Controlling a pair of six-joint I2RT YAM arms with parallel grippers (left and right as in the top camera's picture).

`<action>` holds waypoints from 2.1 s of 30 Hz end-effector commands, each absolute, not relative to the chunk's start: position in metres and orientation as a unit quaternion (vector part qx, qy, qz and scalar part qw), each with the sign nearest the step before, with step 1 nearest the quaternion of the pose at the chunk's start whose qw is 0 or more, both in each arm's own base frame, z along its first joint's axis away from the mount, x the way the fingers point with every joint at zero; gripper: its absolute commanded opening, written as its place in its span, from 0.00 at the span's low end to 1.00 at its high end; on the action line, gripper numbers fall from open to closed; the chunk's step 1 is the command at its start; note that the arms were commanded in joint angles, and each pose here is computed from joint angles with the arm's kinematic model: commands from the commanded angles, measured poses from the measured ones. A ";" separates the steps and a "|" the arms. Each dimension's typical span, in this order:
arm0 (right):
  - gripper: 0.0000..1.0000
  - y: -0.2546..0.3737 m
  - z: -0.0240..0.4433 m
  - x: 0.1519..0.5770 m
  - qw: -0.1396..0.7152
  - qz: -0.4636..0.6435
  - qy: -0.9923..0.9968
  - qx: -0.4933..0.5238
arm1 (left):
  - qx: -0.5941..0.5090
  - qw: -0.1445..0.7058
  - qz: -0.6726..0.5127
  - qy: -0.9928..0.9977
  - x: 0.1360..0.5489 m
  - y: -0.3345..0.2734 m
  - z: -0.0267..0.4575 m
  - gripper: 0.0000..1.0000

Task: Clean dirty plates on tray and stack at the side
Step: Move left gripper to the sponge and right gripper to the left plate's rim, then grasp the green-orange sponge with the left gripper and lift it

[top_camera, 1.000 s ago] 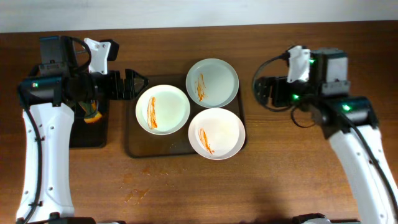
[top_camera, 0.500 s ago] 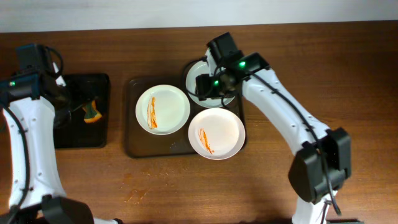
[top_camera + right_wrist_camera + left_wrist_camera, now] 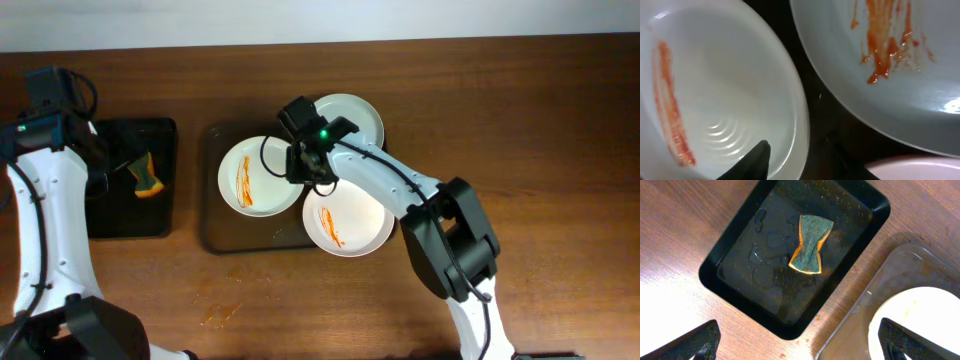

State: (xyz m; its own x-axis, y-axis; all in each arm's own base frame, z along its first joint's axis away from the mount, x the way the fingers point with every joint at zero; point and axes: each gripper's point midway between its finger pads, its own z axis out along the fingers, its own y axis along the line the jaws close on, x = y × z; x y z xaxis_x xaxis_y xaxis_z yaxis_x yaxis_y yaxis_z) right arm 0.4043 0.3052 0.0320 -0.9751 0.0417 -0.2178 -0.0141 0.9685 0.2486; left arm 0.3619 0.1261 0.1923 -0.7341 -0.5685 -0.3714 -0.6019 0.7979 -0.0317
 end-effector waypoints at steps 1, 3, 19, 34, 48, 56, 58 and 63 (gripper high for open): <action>0.40 0.312 0.025 0.419 0.131 0.130 0.983 0.016 | -0.318 0.180 0.051 0.930 0.366 0.130 0.188 0.99; 0.39 0.314 0.020 0.423 0.135 0.132 0.982 0.016 | -0.318 0.175 0.051 0.930 0.366 0.130 0.185 0.99; 0.04 0.328 -0.002 0.412 0.110 0.145 0.983 0.008 | -0.317 0.110 0.053 0.940 0.387 0.136 0.115 0.95; 0.04 0.329 -0.002 0.412 0.111 0.145 0.983 0.002 | -0.271 0.068 0.056 0.959 0.421 0.146 0.007 0.31; 0.04 0.334 0.003 0.408 0.078 0.197 0.977 -0.028 | -0.117 0.094 -0.058 0.987 0.433 0.103 0.095 0.00; 0.04 0.321 0.006 0.424 0.082 0.212 0.974 -0.008 | -0.009 0.061 -0.135 0.989 0.424 0.004 0.092 0.00; 0.04 0.322 0.006 0.425 0.085 0.215 0.973 -0.006 | -0.006 0.055 -0.137 0.989 0.423 -0.021 0.077 0.01; 0.04 0.323 0.007 0.426 0.087 0.215 0.973 -0.006 | -0.055 0.073 -0.086 0.992 0.426 -0.035 0.025 0.01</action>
